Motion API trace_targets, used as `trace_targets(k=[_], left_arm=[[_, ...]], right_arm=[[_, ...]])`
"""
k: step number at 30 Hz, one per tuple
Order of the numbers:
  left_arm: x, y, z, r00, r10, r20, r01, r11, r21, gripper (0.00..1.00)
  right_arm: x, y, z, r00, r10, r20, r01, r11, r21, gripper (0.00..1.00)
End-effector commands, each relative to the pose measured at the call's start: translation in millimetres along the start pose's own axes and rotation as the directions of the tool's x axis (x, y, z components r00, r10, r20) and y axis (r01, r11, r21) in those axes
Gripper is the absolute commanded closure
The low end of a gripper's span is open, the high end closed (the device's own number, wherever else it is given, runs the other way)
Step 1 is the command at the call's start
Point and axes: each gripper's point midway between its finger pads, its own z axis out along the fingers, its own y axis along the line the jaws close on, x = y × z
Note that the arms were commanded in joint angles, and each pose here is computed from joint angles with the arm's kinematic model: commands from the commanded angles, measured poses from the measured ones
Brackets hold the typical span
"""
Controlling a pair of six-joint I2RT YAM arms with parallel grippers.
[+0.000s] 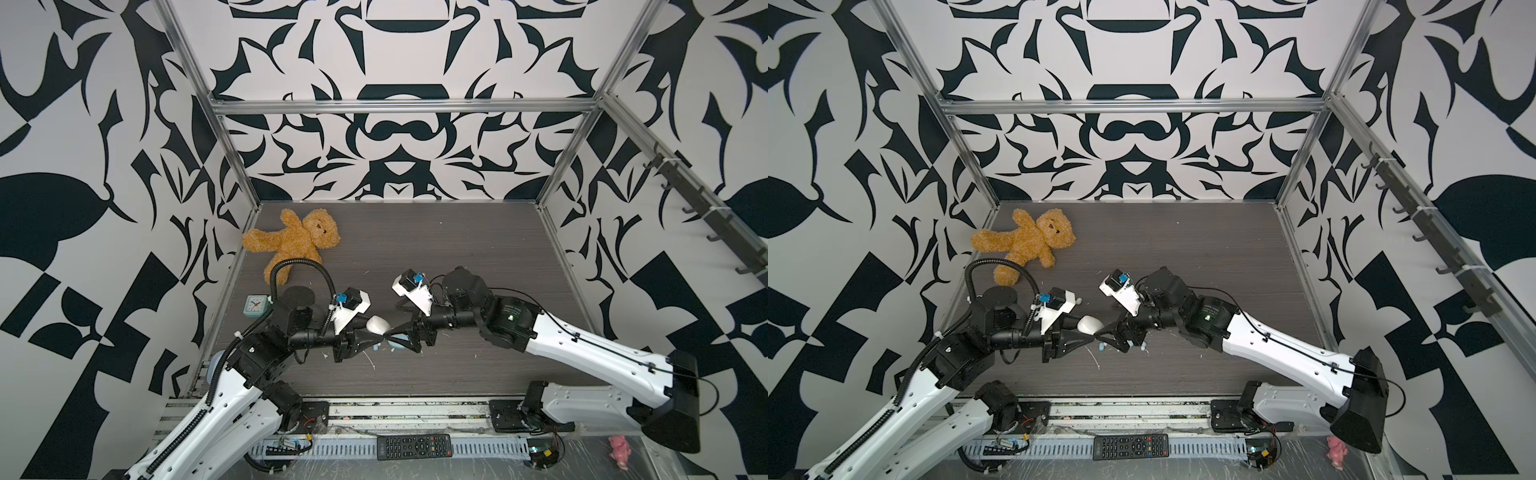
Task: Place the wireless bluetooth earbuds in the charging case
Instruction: 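Bring the right gripper to the white case's lid held by the left gripper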
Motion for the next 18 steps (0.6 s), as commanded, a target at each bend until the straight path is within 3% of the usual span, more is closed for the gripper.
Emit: trace_targets(k=[1, 18], left_arm=[[-6.8, -28.7, -4.5, 0.999, 0.037, 0.038, -0.042, 0.989, 0.139, 1.00], [-6.4, -30.5, -4.1, 0.999, 0.034, 0.034, -0.039, 0.987, 0.153, 1.00]], right_arm=[[-23.1, -31.9, -5.2, 0.997, -0.011, 0.071, -0.001, 0.985, 0.173, 0.11], [-28.0, -35.6, -8.9, 0.996, -0.016, 0.086, -0.002, 0.979, 0.203, 0.11]])
